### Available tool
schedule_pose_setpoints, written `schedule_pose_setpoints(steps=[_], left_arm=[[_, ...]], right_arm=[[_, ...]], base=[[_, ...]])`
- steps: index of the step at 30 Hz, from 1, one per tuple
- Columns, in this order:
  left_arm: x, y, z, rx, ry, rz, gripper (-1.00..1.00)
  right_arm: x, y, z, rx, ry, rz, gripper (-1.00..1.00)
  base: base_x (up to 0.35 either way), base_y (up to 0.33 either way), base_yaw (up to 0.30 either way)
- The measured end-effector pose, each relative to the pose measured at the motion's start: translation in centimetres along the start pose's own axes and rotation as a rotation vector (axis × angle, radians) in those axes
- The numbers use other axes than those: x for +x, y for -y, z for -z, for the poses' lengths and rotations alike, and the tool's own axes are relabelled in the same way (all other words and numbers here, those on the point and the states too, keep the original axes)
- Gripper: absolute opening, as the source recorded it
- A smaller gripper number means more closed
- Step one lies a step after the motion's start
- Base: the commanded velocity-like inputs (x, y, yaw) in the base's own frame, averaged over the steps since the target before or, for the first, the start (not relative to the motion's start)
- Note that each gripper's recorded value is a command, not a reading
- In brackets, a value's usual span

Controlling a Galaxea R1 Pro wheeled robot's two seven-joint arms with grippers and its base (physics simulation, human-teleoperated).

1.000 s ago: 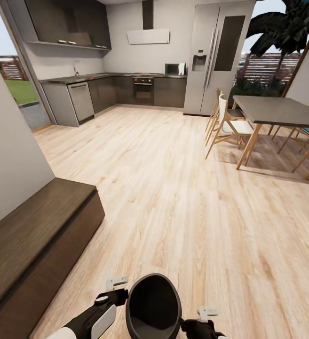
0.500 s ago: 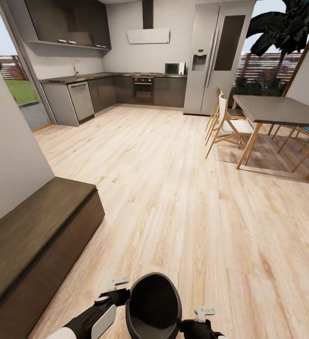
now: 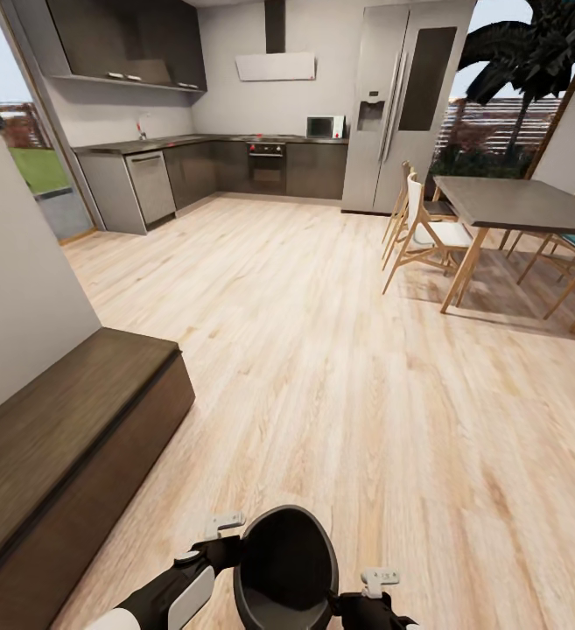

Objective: Place each of the two pumpkins and all three candles from the living room inside a cabinet in the living room (use any cabinet), then make sure every cabinet is closed, and position the cauldron so it is next to a table in the living room.

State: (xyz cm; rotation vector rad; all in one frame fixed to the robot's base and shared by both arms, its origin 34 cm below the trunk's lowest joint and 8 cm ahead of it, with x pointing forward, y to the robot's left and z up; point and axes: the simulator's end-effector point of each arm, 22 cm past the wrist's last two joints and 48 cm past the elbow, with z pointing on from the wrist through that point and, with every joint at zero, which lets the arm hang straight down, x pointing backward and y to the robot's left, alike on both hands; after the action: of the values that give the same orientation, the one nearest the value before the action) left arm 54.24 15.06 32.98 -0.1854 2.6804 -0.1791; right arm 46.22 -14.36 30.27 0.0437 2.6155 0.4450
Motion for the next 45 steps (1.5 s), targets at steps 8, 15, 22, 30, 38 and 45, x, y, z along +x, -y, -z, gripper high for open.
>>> schedule_pose_setpoints(steps=[8,15,22,30,38,45], left_arm=[[1.9,-1.0,-1.2,-0.019,-0.021,-0.010,1.00],[2.0,-0.9,-1.2,-0.018,-0.022,-0.017,1.00],[2.1,-0.9,-1.3,-0.018,-0.022,-0.023,1.00],[3.2,-1.2,-2.7,-0.017,-0.022,-0.024,1.00],[3.6,-1.2,-3.2,-0.017,-0.022,-0.023,1.00],[4.5,-1.5,-4.4,-0.016,-0.022,-0.023,1.00]], right_arm=[[0.7,0.6,-0.9,0.009,0.010,-0.010,1.00],[0.6,1.4,-1.1,0.079,0.007,-0.019,1.00],[0.4,2.0,-1.3,0.115,0.014,-0.015,1.00],[1.0,0.0,-3.1,0.087,0.023,-0.029,1.00],[-1.5,-1.8,-4.4,0.057,0.057,-0.021,1.00],[-2.3,-1.6,-5.8,0.053,0.078,-0.014,1.00]], base=[[0.000,0.000,0.000],[0.000,0.000,0.000],[0.000,0.000,0.000],[0.000,0.000,0.000],[0.000,0.000,0.000],[0.000,0.000,0.000]])
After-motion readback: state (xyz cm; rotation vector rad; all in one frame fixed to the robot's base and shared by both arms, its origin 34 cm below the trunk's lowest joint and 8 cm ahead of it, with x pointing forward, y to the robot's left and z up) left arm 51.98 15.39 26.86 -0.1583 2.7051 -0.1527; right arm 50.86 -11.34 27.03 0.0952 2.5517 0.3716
